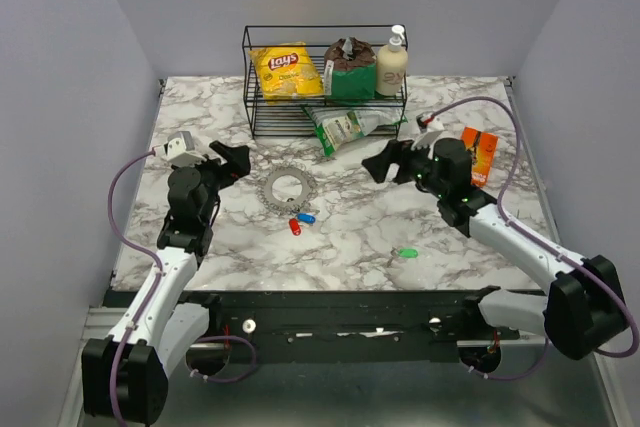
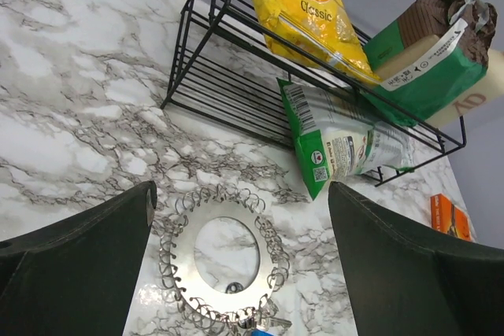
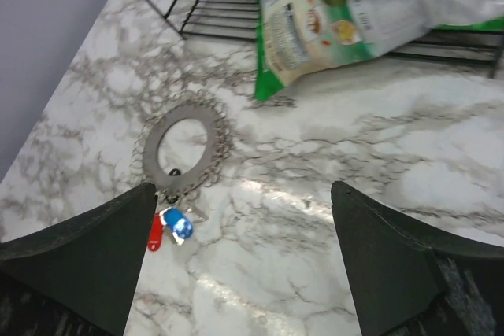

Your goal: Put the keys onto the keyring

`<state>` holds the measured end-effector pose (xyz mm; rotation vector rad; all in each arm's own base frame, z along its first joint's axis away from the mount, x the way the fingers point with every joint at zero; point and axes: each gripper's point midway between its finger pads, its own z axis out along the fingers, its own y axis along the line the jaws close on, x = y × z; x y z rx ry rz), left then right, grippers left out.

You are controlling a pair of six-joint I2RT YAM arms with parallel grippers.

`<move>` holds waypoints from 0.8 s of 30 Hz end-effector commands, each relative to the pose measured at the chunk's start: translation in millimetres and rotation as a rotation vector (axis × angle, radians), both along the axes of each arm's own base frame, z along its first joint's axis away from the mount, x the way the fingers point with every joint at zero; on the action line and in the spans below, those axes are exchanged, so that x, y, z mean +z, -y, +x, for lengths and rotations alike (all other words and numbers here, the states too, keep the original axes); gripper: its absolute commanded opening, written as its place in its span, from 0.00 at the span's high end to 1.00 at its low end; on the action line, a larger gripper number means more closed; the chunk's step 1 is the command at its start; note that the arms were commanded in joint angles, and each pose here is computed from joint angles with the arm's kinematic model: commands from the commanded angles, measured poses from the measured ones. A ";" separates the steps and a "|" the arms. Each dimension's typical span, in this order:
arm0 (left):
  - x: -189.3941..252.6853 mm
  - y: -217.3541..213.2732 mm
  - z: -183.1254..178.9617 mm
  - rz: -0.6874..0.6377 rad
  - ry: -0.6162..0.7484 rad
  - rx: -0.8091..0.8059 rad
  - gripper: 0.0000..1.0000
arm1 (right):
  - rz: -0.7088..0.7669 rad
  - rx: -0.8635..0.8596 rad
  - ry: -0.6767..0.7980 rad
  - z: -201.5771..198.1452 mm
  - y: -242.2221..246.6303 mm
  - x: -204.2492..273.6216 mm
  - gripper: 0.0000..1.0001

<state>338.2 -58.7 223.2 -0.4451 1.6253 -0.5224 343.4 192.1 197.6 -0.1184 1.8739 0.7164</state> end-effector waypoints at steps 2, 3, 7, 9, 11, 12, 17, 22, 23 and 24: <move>9.9 -1.9 2.8 -0.086 -0.031 0.035 0.01 | -0.101 0.127 0.015 -16.9 -54.5 -0.3 0.00; 4.6 -2.2 1.2 -0.119 -0.065 0.047 0.01 | -0.110 0.147 0.021 -13.7 -64.1 2.6 0.00; 8.5 17.7 -0.9 -0.115 -0.020 -0.078 0.01 | -0.162 0.200 0.034 -14.7 -87.6 10.0 0.00; 12.9 25.4 -2.1 -0.084 0.033 -0.136 0.01 | -0.166 0.196 0.045 -14.0 -90.9 15.5 0.00; 15.4 26.8 -0.2 -0.070 0.046 -0.147 0.01 | -0.162 0.198 0.040 -13.9 -94.1 15.4 0.00; 9.1 25.7 0.2 -0.058 0.006 -0.142 0.01 | -0.159 0.201 0.035 -14.0 -95.8 14.4 0.00; -12.7 23.7 12.8 -0.022 -0.166 -0.125 0.01 | -0.178 0.230 -0.013 -15.7 -106.2 -3.8 0.00; -28.4 27.0 13.7 -0.027 -0.306 -0.137 0.01 | -0.181 0.256 -0.076 -15.3 -125.1 -24.2 0.00; -32.6 29.1 13.6 -0.029 -0.321 -0.148 0.01 | -0.186 0.257 -0.086 -14.9 -127.7 -28.1 0.00; -35.1 31.3 12.6 -0.031 -0.333 -0.162 0.01 | -0.194 0.264 -0.102 -13.6 -133.7 -34.6 0.00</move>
